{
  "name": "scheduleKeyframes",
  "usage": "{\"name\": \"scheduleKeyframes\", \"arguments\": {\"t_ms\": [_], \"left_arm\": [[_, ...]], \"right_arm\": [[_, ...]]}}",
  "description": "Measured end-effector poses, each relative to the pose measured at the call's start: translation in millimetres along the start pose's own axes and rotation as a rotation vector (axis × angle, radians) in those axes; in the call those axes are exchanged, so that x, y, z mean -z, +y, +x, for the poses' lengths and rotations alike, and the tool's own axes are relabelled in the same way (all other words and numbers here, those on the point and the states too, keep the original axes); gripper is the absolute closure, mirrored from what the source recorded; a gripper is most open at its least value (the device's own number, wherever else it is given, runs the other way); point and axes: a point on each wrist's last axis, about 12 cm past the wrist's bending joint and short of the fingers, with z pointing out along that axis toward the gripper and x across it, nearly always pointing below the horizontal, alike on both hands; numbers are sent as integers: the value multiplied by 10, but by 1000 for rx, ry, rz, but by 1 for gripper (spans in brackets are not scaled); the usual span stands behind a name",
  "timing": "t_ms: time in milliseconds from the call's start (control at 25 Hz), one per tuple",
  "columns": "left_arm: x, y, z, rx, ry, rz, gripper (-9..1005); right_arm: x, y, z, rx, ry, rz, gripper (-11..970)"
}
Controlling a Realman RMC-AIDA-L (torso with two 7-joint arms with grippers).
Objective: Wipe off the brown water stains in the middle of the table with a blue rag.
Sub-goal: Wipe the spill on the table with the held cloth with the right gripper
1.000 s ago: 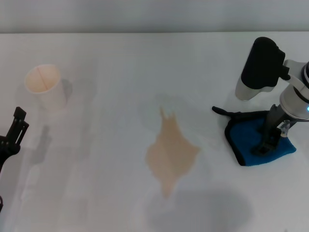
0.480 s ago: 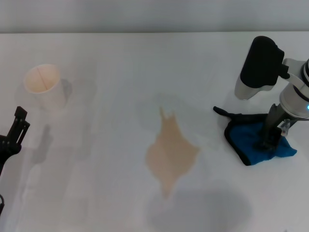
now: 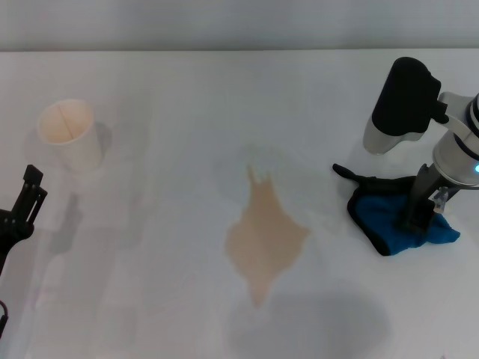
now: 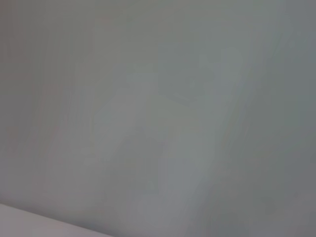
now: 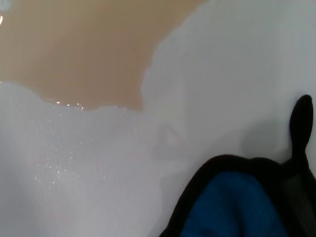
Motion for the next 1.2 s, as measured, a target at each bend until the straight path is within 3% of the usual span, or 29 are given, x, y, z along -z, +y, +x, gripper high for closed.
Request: {"name": "scheduleKeyframes", "arguments": {"t_ms": [600, 840, 1200], "left_arm": [[-1, -7, -15, -1, -13, 6, 162], [4, -5, -14, 0, -12, 5, 162], [24, 1, -11, 0, -11, 1, 162]], "right_arm": [[-30, 64, -39, 0, 0, -38, 849], [-88, 286, -225, 76, -53, -111, 853], [-184, 746, -531, 223, -123, -235, 858]]}}
